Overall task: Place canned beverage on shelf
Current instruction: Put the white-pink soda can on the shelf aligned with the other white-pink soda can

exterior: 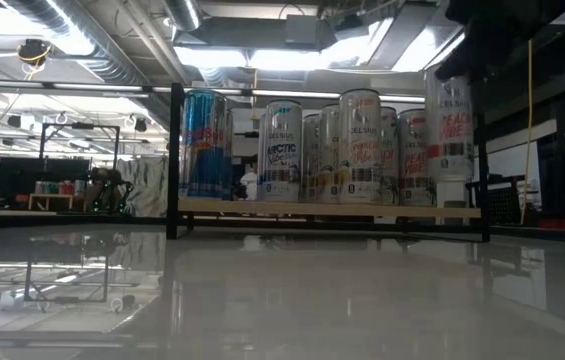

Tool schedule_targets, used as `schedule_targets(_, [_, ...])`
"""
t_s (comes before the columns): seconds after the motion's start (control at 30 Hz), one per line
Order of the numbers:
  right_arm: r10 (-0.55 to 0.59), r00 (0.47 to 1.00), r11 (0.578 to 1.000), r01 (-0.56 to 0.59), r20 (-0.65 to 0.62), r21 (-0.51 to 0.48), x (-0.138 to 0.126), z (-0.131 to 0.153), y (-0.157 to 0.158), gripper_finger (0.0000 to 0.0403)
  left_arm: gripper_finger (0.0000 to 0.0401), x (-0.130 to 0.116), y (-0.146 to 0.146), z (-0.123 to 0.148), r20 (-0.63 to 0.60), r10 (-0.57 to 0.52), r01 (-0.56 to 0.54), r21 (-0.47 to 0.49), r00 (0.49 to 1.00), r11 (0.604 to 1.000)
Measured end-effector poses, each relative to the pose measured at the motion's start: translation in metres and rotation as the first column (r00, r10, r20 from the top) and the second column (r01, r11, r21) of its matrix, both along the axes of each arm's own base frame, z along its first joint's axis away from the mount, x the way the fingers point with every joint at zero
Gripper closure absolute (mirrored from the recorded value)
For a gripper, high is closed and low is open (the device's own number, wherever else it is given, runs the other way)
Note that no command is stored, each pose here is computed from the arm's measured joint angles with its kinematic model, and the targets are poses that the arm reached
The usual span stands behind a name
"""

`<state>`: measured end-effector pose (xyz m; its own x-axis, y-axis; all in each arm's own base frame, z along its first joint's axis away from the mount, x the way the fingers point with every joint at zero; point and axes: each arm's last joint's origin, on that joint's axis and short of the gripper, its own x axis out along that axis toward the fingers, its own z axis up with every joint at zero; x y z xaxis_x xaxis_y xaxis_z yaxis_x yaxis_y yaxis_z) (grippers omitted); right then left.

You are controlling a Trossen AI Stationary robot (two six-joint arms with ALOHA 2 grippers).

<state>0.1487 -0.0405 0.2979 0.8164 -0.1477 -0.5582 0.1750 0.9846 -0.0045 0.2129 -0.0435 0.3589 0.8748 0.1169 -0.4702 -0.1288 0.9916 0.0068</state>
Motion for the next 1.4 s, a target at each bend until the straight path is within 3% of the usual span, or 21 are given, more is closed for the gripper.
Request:
schedule_targets(0.47, [-0.018,0.999,1.0,0.018,-0.034,-0.007,0.0,-0.032,-0.012,0.0153,0.0105,0.0,0.0,0.0,0.0,0.001,-0.001,0.0,1.0,1.0])
schedule_targets(1.4, [-0.042,0.999,0.997,0.041,-0.028,-0.062,0.002,-0.033,-0.014,0.0129,0.0105,0.0,0.0,0.0,0.0,0.001,-0.001,0.001,1.0,1.0])
